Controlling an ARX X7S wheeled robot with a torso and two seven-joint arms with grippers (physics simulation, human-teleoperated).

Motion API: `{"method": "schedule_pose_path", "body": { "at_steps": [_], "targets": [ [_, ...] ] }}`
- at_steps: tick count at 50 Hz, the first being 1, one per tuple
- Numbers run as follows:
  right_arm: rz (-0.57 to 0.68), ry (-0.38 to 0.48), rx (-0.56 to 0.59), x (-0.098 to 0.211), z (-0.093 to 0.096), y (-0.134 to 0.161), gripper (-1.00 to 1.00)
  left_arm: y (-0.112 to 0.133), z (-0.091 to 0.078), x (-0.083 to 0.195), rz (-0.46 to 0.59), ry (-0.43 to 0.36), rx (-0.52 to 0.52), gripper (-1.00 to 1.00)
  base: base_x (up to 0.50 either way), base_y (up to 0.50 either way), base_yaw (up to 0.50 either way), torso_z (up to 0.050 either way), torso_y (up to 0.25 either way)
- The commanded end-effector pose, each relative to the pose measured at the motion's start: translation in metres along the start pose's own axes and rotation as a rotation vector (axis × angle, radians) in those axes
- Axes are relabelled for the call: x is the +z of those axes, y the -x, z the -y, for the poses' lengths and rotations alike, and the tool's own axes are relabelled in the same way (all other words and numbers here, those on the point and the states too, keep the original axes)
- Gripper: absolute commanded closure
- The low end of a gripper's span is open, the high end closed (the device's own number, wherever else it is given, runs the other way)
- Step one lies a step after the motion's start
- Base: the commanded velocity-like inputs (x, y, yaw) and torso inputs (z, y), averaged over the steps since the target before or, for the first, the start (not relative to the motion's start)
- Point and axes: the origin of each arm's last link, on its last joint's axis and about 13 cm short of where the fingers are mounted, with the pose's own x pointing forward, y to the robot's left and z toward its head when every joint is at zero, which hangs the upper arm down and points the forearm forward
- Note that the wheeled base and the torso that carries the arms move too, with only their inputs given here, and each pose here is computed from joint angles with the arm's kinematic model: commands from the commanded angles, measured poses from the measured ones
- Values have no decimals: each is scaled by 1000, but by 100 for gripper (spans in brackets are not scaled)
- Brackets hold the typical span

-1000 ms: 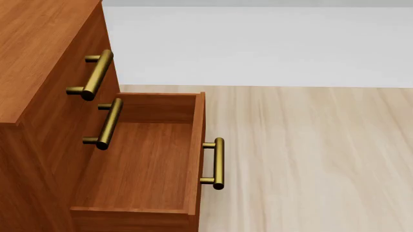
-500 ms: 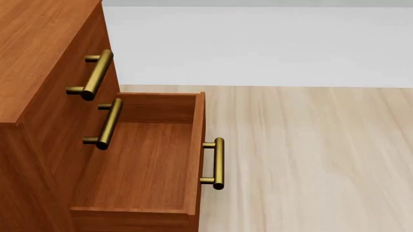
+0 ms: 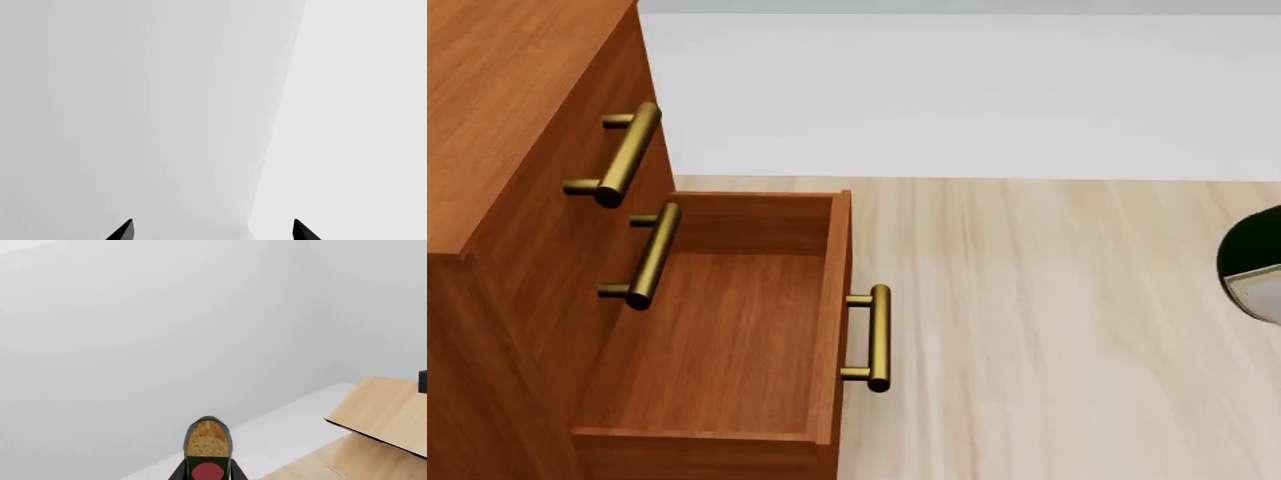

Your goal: Put the wine bottle in the bottom drawer of the cabinet.

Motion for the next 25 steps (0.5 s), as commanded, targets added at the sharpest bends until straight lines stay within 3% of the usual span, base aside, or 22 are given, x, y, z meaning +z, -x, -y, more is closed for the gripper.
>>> {"method": "schedule_pose_path", "body": {
  "at_steps": [1,18,25],
  "targets": [
    [-14,-125,73,10,-7,-8,100,1,0,1,-2,1,-1,-100,0,0,0,0,0],
    [-108,-294,164,17,-15,-21,100,1,1,0,-2,-4,-4,-100,0,0,0,0,1],
    [-199,-295,169,20,-23,-28,100,1,0,0,-4,-4,-2,-100,0,0,0,0,0]
  ]
}}
